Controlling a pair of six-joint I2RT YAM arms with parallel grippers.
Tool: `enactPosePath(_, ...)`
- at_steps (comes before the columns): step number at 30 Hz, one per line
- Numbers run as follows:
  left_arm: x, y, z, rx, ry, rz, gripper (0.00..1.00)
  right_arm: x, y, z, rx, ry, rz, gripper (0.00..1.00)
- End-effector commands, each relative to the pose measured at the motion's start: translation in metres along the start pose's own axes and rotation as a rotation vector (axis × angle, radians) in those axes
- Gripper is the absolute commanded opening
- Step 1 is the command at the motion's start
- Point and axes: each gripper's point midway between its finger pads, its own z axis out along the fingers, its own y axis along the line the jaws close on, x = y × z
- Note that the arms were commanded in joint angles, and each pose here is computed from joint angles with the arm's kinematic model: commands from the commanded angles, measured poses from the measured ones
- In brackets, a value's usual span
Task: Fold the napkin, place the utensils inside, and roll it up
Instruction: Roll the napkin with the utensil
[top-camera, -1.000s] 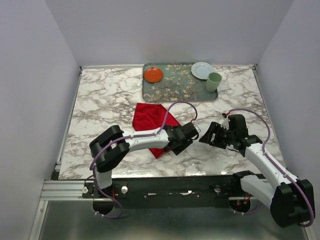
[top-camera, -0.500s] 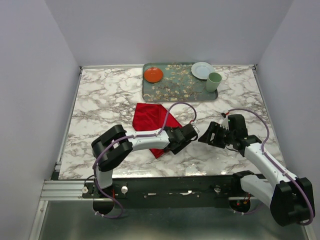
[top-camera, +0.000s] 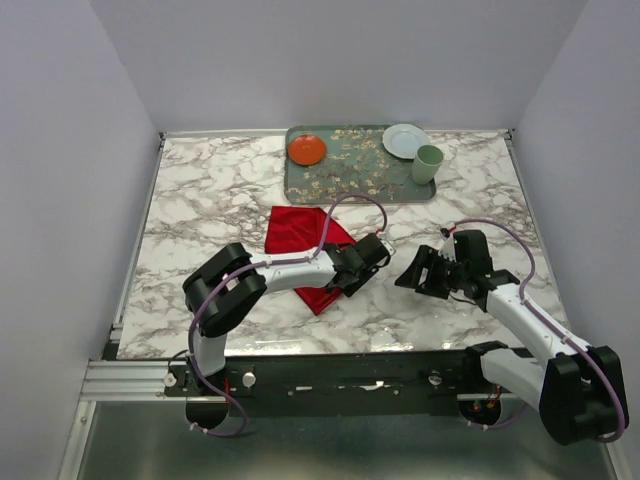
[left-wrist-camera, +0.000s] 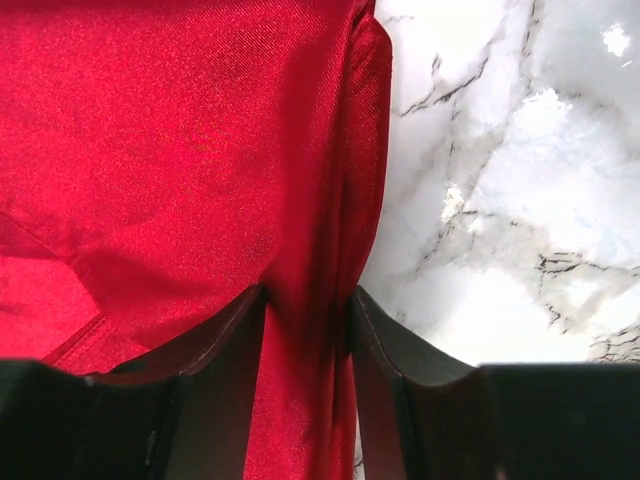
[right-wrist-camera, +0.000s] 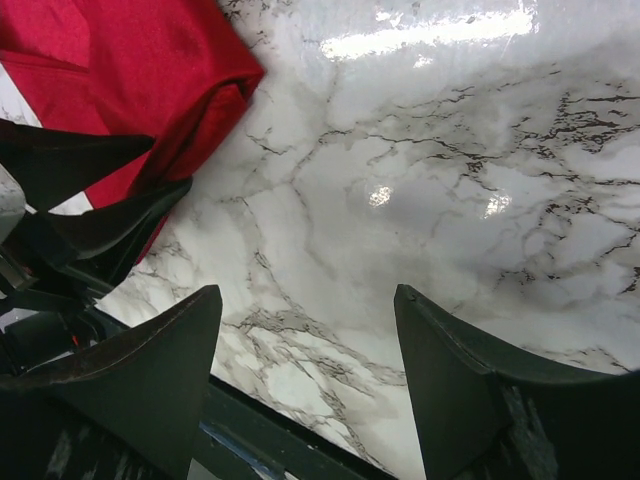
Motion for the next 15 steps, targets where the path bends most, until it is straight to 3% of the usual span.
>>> enactPosePath(1,0.048,-0.010,0.024,0.078,0.163,0.011,0.34,0.006,0.002,0.005,-0.032,0.025,0.018,0.78)
enactPosePath(3,0.049,-0.012,0.026,0.089,0.168,0.001,0.22,0.007,0.003,0.006,-0.040,0.030,0.025,0.78)
enactPosePath(8,0.041,-0.019,0.026,0.155,0.147,-0.050,0.17,0.010,0.015,0.010,-0.127,0.040,0.068,0.81)
enactPosePath(9,0.037,-0.023,0.024,0.179,0.138,-0.065,0.00,0.015,0.014,0.012,-0.138,0.049,0.088,0.89)
enactPosePath(11,0.026,-0.020,0.020,0.201,0.104,-0.126,0.00,0.009,0.016,0.014,-0.139,0.027,0.127,0.95)
enactPosePath(15,0.010,-0.030,0.009,0.371,0.070,-0.270,0.00,0.004,0.017,0.021,-0.151,0.009,0.172,0.97)
